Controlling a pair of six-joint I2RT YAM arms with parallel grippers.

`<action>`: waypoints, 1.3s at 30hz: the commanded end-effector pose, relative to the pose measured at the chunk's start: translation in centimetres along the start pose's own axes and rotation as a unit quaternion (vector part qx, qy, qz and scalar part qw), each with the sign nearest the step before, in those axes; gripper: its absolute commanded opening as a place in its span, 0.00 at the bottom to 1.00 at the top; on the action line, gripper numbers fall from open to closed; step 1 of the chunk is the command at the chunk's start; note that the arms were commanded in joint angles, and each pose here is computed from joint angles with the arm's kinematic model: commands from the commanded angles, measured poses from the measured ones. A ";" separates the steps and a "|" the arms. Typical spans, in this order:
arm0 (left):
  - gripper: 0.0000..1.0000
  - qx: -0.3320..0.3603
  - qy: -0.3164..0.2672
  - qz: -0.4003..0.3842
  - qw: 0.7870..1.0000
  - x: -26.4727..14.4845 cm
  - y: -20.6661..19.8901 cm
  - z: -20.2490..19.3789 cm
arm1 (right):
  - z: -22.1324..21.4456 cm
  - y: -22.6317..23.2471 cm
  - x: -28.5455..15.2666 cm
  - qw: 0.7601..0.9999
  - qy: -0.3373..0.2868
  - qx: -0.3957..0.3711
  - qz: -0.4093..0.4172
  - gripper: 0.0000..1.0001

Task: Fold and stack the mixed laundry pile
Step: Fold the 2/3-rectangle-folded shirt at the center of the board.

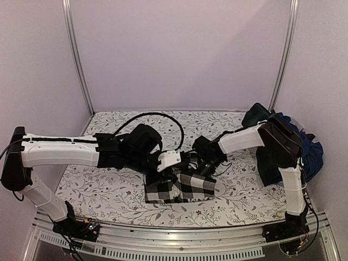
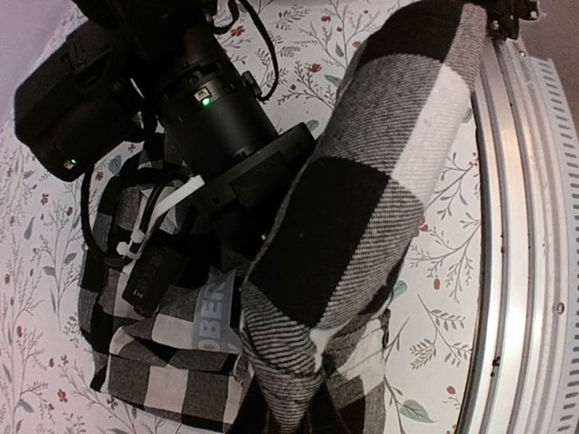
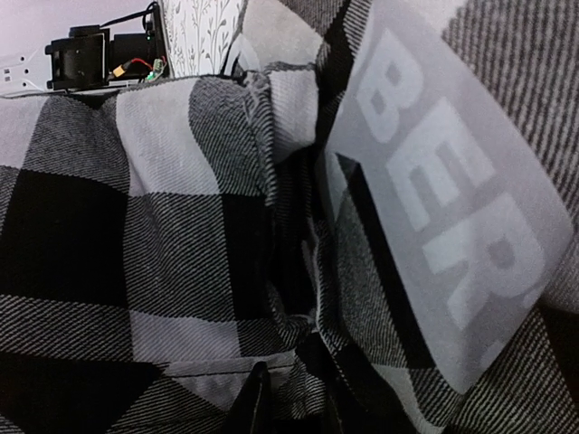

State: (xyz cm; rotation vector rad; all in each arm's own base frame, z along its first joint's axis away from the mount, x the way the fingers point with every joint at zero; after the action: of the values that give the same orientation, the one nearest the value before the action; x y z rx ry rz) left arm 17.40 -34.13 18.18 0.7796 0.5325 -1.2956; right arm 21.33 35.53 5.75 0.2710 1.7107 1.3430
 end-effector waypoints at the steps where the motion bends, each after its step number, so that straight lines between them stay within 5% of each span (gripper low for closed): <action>1: 0.00 0.012 -0.010 -0.017 1.000 1.1 0.2 -0.1 | 1.1 1.3 -1.6 0.999 -0.015 -0.030 -0.039 0.25; 8: 0.00 0.020 -0.017 -0.023 0.999 2.0 1.1 0.2 | 6.2 3.0 -9.1 0.990 -0.123 -0.034 -0.052 0.41; 17: 0.02 0.019 -0.001 -0.023 1.000 3.9 3.9 -0.9 | 11.8 1.4 -16.6 0.972 -0.221 -0.041 -0.067 0.48; 24: 0.03 0.009 0.002 0.001 1.000 4.9 7.0 -1.4 | 14.7 -3.1 -15.2 0.971 -0.228 -0.019 -0.075 0.42; 39: 0.06 0.006 0.017 0.058 0.998 7.8 14.1 -3.3 | 12.2 -9.2 -8.3 0.986 -0.145 0.026 -0.084 0.36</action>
State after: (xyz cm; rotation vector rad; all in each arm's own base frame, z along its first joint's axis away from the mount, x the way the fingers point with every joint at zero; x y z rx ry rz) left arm 29.46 -35.41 12.49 0.8261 0.5775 -1.2399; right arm 40.53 34.66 5.57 0.3597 1.3951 1.1045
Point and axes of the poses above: each gripper's point midway between its finger pads, its own x axis out along the fingers, its own y axis along the line the jaws close on, z = x × y, the point moved 5 cm from there along -x, back along the fingers, and after that the axes turned 5 degrees about x, right-handed, at the moved point
